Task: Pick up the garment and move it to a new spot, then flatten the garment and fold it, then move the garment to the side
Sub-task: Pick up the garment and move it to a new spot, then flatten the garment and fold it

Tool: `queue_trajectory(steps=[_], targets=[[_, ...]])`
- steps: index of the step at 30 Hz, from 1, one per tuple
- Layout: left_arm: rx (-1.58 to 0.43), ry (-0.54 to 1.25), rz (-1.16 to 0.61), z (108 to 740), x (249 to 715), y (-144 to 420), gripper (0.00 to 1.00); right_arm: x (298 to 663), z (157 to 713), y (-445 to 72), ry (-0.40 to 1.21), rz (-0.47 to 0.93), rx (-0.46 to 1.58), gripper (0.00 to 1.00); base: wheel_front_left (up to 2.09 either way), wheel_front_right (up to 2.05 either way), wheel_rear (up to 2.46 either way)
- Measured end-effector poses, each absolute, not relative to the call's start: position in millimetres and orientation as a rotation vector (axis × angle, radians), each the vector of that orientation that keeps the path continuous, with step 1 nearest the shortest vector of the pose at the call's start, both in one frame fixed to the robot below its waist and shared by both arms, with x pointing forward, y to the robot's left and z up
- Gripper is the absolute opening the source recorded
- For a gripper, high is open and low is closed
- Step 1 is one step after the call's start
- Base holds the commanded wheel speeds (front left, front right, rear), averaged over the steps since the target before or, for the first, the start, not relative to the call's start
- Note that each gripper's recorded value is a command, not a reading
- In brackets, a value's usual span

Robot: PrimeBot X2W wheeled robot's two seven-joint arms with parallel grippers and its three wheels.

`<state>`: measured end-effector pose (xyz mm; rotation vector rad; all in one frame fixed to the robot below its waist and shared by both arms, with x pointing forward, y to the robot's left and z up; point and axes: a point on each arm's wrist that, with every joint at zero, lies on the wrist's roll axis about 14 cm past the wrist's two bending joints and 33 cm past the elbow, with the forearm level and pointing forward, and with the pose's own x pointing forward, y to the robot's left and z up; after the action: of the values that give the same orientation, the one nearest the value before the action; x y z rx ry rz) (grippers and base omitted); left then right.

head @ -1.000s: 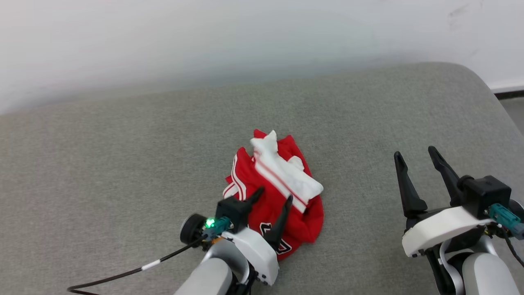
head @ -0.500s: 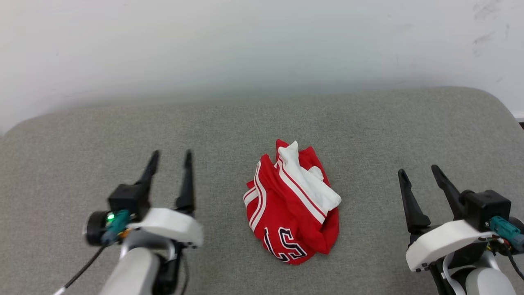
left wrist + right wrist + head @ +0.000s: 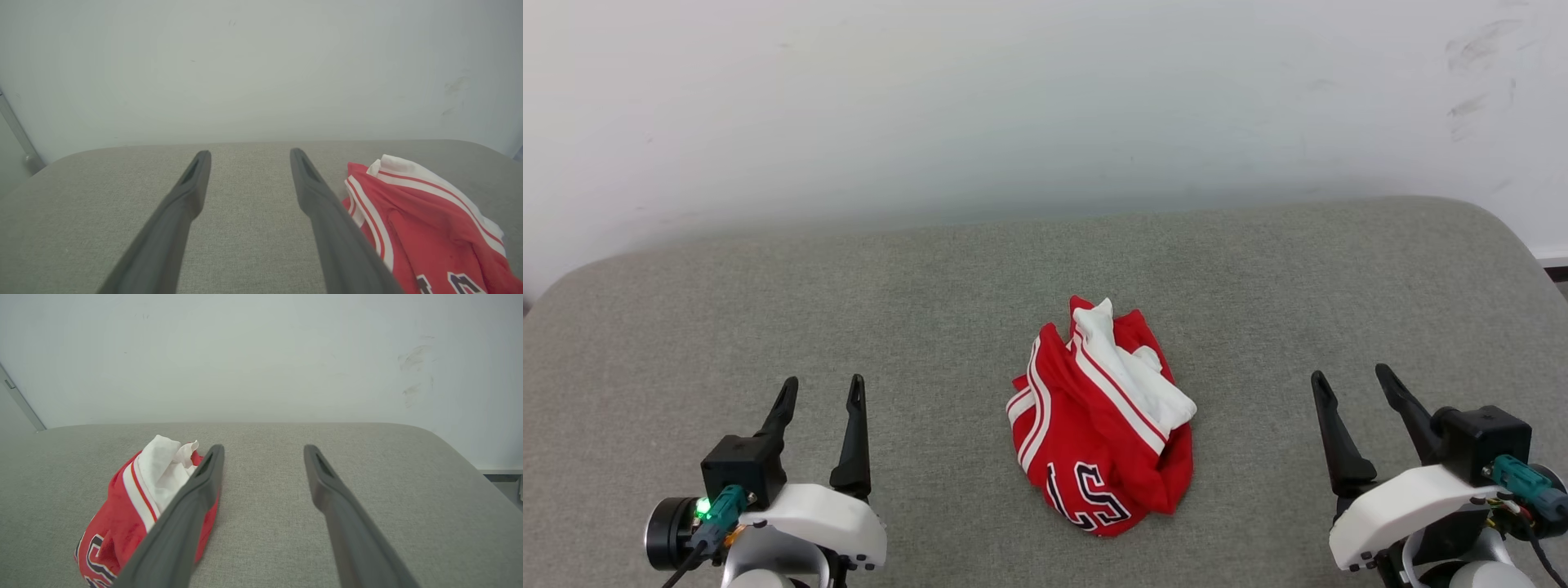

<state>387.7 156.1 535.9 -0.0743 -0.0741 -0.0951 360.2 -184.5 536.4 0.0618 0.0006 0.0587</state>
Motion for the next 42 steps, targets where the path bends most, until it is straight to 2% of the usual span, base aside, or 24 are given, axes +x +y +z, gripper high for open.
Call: queue_trajectory(steps=[11, 18, 23, 29, 33, 39, 40, 41, 42], targets=[[-0.077, -0.055, -0.106, 532.2, 386.4, 151.9, 1.0, 361.9, 533.6, -181.1, 0.013, 0.069, 0.067, 1.0, 0.0, 0.0, 0.0], [-0.07, -0.074, -0.099, 538.1, 388.9, 154.2, 1.0, 376.8, 516.9, -177.7, 0.118, 0.09, 0.117, 1.0, 0.0, 0.0, 0.0], [-0.078, -0.083, -0.1, 538.9, 397.5, 154.2, 1.0, 401.0, 495.3, -165.0, 0.292, 0.175, 0.091, 1.0, 0.0, 0.0, 0.0], [-0.082, -0.065, -0.076, 527.4, 406.0, 161.5, 1.0, 421.8, 469.6, -118.8, 0.518, 0.36, 0.066, 1.0, 0.0, 0.0, 0.0], [-0.088, -0.054, -0.049, 519.7, 409.0, 168.6, 1.0, 421.3, 444.9, -97.6, 0.666, 0.452, 0.04, 1.0, 0.0, 0.0, 0.0], [-0.093, -0.034, -0.01, 508.9, 409.8, 180.2, 1.0, 415.9, 414.6, -88.4, 0.826, 0.505, 0.005, 1.0, 0.0, 0.0, 0.0], [-0.093, -0.032, -0.006, 507.5, 409.5, 181.2, 1.0, 414.0, 411.3, -88.0, 0.848, 0.508, 0.011, 0.95, 0.0, 0.0, 0.0], [-0.094, -0.031, -0.006, 506.7, 409.3, 181.1, 1.0, 412.8, 409.8, -88.5, 0.859, 0.51, 0.004, 0.44, 0.0, 0.0, 0.0], [-0.097, -0.029, -0.007, 505.8, 409.3, 180.6, 1.0, 413.1, 410.8, -88.5, 0.855, 0.511, 0.005, 0.04, 0.0, 0.0, 0.0]])
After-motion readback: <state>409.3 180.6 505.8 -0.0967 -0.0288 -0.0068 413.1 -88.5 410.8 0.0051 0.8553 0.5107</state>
